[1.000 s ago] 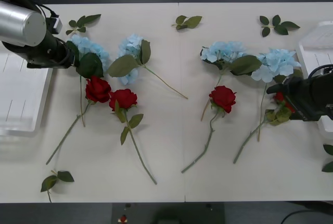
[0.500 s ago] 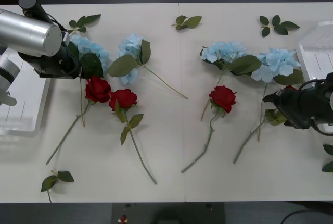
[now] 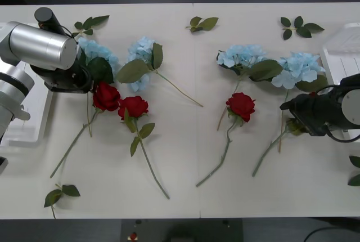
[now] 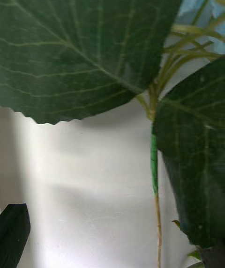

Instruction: Put the red flowers into the right box and the blue flowers into the left box

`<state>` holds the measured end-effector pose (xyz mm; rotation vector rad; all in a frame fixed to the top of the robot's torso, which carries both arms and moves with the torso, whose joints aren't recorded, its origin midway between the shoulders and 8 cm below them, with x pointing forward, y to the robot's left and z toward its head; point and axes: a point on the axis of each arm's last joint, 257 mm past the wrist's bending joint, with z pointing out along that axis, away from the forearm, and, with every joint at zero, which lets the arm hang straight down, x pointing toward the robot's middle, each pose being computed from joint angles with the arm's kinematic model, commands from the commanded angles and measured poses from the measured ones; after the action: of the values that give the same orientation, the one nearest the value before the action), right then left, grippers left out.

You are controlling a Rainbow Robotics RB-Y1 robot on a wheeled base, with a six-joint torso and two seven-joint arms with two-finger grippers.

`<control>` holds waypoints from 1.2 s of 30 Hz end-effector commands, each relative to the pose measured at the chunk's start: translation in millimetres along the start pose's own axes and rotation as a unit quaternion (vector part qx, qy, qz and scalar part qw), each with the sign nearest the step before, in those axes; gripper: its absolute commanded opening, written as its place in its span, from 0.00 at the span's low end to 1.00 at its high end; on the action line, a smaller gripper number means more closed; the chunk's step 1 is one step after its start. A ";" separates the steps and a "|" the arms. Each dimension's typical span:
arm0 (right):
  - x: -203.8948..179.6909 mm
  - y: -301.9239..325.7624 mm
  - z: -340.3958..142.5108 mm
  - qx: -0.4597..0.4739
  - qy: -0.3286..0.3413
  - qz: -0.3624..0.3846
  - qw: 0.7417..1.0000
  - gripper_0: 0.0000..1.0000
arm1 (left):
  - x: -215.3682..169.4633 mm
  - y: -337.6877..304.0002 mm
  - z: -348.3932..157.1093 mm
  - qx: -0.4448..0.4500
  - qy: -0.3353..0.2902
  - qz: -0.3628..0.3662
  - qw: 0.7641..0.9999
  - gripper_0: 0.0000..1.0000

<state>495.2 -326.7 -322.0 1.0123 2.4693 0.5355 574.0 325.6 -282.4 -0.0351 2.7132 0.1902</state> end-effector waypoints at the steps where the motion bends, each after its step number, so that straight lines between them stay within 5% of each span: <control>1: -7.1 15.1 0.1 -0.003 -0.009 -0.028 1.000 0.87 | -28.2 -2.7 -14.7 -0.005 -0.029 -0.028 0.999 1.00; 9: -2.0 14.0 7.7 -0.002 -0.011 -0.034 0.999 0.63 | -23.2 -5.2 -2.5 -0.003 -0.027 -0.033 0.999 1.00; 13: -2.7 12.2 8.9 0.000 -0.013 -0.037 0.999 0.34 | -21.1 -10.6 1.4 -0.005 -0.028 -0.025 0.999 1.00; 15: -3.0 11.9 9.2 0.001 -0.014 -0.038 0.999 0.27 | -21.0 -11.3 2.0 -0.006 -0.028 -0.025 0.999 1.00; 16: -3.6 11.5 9.4 0.001 -0.015 -0.039 0.999 0.26 | -20.7 -11.5 2.2 -0.006 -0.028 -0.026 0.999 0.93; 20: -4.7 11.1 11.2 0.000 -0.018 -0.040 0.999 0.11 | -20.5 -11.6 2.4 -0.006 -0.028 -0.028 0.999 0.27; 23: -5.6 9.4 11.8 0.002 -0.019 -0.040 0.999 0.02 | -19.2 -11.6 3.3 -0.007 -0.027 -0.028 0.999 0.01; 36: -15.3 16.4 9.6 -0.009 -0.033 -0.050 0.998 0.00 | -25.9 -18.8 -0.4 -0.003 -0.040 -0.020 0.999 0.00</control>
<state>513.0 -331.7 -323.6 0.9564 2.4295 0.4894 577.0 324.8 -304.7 -0.0869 2.6969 0.2160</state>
